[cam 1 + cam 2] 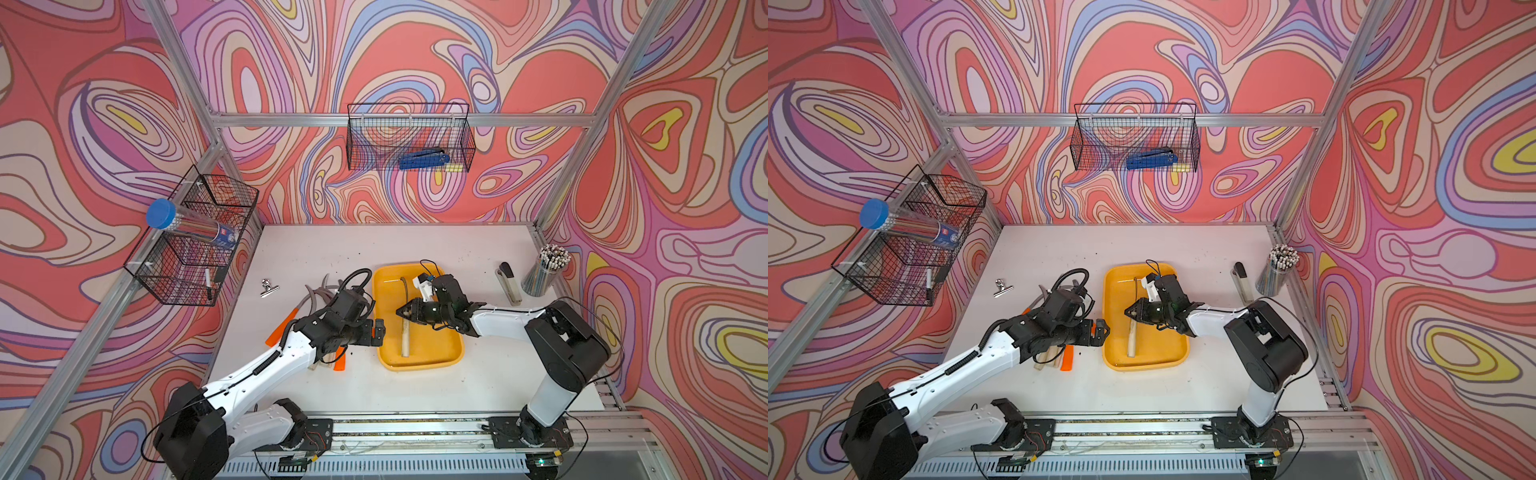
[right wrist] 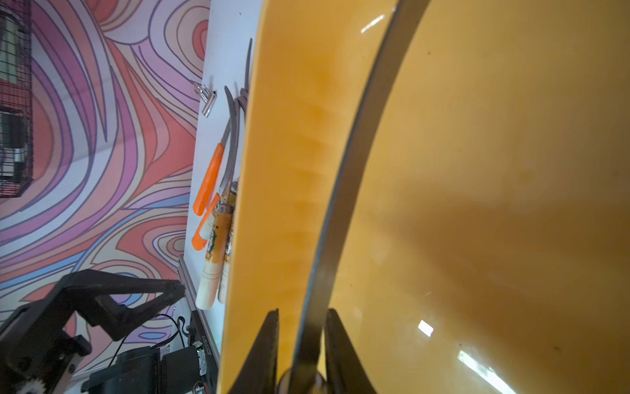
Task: Put small sickles into storage boxes
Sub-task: Place the sickle in the storage box, then move the storage box to the center of the board, then pick up the sickle at the center of the board.
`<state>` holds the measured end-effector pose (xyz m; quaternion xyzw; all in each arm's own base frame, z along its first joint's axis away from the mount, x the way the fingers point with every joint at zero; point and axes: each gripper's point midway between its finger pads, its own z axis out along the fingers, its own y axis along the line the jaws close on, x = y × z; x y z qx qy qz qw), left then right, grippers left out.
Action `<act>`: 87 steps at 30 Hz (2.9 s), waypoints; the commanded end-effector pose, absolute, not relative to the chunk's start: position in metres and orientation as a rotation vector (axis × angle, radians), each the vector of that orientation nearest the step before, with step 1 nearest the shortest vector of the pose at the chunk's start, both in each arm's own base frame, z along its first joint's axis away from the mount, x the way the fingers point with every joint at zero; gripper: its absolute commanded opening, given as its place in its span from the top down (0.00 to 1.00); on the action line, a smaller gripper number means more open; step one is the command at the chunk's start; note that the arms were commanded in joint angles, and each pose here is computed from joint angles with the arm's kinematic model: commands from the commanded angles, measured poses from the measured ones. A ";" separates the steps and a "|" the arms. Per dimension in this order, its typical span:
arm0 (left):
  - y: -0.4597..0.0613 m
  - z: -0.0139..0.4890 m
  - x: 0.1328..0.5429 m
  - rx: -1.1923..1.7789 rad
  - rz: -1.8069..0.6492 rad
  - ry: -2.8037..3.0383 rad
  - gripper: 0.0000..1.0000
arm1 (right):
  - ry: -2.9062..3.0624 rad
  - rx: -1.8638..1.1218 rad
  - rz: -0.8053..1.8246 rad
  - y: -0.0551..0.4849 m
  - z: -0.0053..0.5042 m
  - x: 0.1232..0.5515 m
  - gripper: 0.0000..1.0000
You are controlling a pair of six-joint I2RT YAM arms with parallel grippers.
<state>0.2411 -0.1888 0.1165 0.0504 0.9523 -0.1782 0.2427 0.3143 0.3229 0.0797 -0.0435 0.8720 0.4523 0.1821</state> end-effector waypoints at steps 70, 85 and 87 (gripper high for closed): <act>-0.217 0.116 0.271 0.205 -0.247 2.683 0.00 | 2.540 -0.144 0.437 0.226 0.122 0.320 0.01; -0.135 0.129 0.254 -0.003 -0.044 2.661 0.01 | 2.358 -0.303 0.763 0.300 0.172 0.273 0.01; -0.120 0.124 0.252 -0.080 -0.030 2.675 0.01 | 2.338 -0.324 0.784 0.306 0.178 0.266 0.01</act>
